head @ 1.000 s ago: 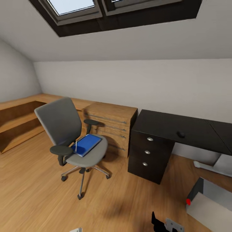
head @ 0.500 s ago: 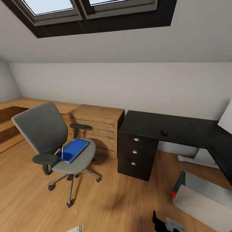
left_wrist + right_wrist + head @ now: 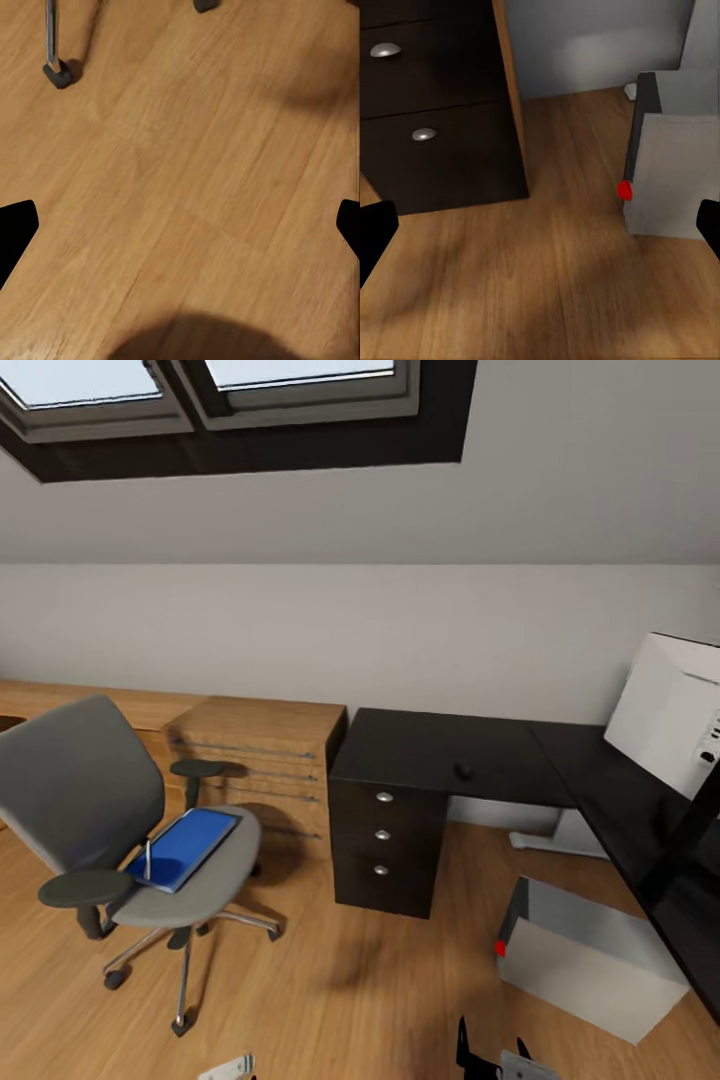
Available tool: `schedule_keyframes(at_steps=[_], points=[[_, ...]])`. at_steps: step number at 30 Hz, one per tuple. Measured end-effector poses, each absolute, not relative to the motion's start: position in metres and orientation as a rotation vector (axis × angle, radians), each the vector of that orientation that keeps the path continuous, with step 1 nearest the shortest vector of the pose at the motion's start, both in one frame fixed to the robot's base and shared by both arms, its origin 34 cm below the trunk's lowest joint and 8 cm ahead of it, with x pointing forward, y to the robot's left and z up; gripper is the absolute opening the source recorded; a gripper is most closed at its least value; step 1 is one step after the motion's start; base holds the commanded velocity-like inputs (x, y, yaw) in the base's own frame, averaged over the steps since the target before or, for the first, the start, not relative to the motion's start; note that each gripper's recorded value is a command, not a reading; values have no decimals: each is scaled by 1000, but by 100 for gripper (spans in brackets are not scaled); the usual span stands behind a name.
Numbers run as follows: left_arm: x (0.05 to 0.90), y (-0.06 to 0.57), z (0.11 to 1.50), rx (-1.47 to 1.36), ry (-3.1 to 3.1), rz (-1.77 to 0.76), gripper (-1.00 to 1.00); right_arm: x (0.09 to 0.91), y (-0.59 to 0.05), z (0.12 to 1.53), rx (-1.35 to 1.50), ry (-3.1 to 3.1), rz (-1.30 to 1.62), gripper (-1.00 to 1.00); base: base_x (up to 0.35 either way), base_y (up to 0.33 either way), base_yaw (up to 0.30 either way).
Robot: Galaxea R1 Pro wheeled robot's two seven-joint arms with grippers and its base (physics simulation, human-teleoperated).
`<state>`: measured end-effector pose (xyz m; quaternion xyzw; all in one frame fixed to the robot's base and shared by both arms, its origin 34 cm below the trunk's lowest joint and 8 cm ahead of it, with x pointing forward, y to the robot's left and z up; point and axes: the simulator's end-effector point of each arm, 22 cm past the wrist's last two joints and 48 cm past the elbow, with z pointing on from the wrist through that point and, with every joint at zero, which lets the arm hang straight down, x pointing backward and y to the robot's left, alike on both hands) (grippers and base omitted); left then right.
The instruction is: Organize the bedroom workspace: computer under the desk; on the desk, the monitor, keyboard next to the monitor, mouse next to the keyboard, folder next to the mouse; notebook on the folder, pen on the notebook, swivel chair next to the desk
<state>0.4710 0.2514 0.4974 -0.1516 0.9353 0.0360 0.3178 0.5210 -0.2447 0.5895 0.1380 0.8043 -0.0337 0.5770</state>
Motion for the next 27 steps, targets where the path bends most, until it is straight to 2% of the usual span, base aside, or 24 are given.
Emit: schedule_keyframes(at_steps=[5,16,27], points=[[472,246,498,-395,2459,86,100,513,-232,586,327,1895,-61,100,0,0,-188],[472,246,499,-395,2458,84,100,512,-227,586,326,1898,-50,100,4,0,-16],[472,245,499,-395,2457,84,100,511,-225,583,328,1912,-48,100,258,0,0]])
